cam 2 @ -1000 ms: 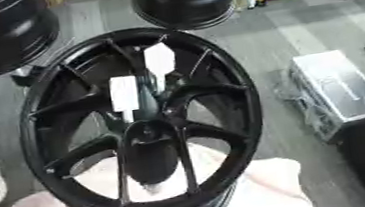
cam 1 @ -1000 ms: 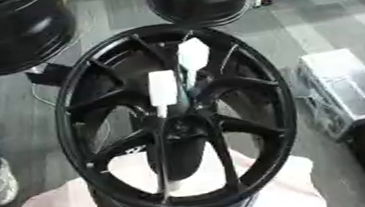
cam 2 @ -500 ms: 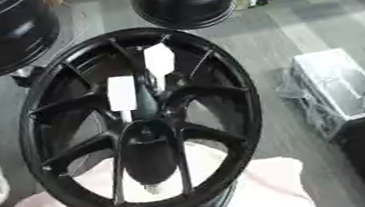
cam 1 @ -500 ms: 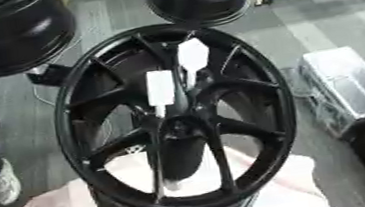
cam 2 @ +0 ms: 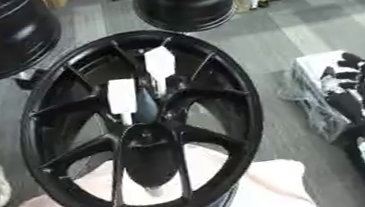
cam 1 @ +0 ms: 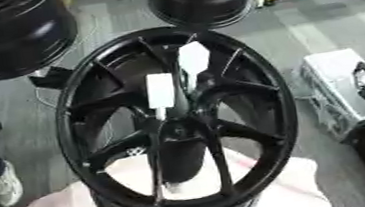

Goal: Pull the pin out of the wheel hub.

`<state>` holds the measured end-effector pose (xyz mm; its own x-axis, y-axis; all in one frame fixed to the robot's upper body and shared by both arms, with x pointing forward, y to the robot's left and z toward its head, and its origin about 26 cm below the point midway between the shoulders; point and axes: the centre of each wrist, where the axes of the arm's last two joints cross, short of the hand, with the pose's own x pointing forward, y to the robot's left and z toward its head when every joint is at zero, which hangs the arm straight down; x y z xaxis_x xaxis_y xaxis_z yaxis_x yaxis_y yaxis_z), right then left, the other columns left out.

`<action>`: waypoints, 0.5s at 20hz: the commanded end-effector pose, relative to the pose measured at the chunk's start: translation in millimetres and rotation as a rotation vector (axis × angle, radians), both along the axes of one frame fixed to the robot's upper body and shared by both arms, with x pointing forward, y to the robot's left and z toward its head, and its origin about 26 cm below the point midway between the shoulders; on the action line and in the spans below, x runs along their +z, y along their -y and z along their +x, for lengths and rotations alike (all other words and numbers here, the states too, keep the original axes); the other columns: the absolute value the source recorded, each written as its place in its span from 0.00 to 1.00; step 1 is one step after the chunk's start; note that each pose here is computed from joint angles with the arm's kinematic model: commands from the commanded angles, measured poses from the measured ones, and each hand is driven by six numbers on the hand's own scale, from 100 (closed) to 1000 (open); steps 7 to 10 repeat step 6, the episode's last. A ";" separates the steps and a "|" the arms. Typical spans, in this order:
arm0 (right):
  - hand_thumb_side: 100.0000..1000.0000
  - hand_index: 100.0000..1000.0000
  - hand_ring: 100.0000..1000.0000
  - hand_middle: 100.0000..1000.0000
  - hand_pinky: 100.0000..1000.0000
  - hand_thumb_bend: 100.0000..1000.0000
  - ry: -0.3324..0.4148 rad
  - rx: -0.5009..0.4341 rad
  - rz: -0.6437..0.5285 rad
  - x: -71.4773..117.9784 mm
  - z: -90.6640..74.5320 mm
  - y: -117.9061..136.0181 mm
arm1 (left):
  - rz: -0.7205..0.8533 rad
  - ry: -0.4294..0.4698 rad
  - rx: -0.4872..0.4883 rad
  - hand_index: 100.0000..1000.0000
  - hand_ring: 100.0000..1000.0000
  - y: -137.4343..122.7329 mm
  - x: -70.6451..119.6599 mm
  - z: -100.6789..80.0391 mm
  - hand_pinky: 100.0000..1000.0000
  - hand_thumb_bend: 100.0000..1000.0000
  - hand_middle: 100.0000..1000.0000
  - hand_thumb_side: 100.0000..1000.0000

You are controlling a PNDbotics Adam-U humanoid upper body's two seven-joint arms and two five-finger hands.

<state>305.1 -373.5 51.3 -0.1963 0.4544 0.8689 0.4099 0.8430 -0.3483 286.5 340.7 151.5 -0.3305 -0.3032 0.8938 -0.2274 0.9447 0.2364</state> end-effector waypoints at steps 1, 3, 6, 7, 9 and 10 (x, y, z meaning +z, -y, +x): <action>0.41 0.86 0.70 0.75 0.66 0.02 0.054 0.073 0.017 16.0 5.0 -11.8 | 0.010 0.026 -0.018 0.72 0.67 2.6 7.7 0.6 0.74 0.35 0.68 0.62; 0.41 0.86 0.70 0.75 0.66 0.02 0.067 0.113 0.039 17.9 6.8 -19.6 | 0.010 0.026 -0.021 0.72 0.67 3.0 7.7 0.7 0.74 0.35 0.68 0.61; 0.42 0.86 0.70 0.75 0.66 0.02 0.081 0.176 0.073 20.5 9.6 -29.8 | 0.011 0.031 -0.024 0.72 0.67 3.7 9.0 1.1 0.74 0.35 0.69 0.61; 0.42 0.86 0.70 0.75 0.66 0.02 0.081 0.176 0.073 20.5 9.6 -29.8 | 0.011 0.031 -0.024 0.72 0.67 3.7 9.0 1.1 0.74 0.35 0.69 0.61; 0.42 0.86 0.70 0.75 0.66 0.02 0.081 0.176 0.073 20.5 9.6 -29.8 | 0.011 0.031 -0.024 0.72 0.67 3.7 9.0 1.1 0.74 0.35 0.69 0.61; 0.42 0.86 0.70 0.75 0.66 0.02 0.081 0.176 0.073 20.5 9.6 -29.8 | 0.011 0.031 -0.024 0.72 0.67 3.7 9.0 1.1 0.74 0.35 0.69 0.61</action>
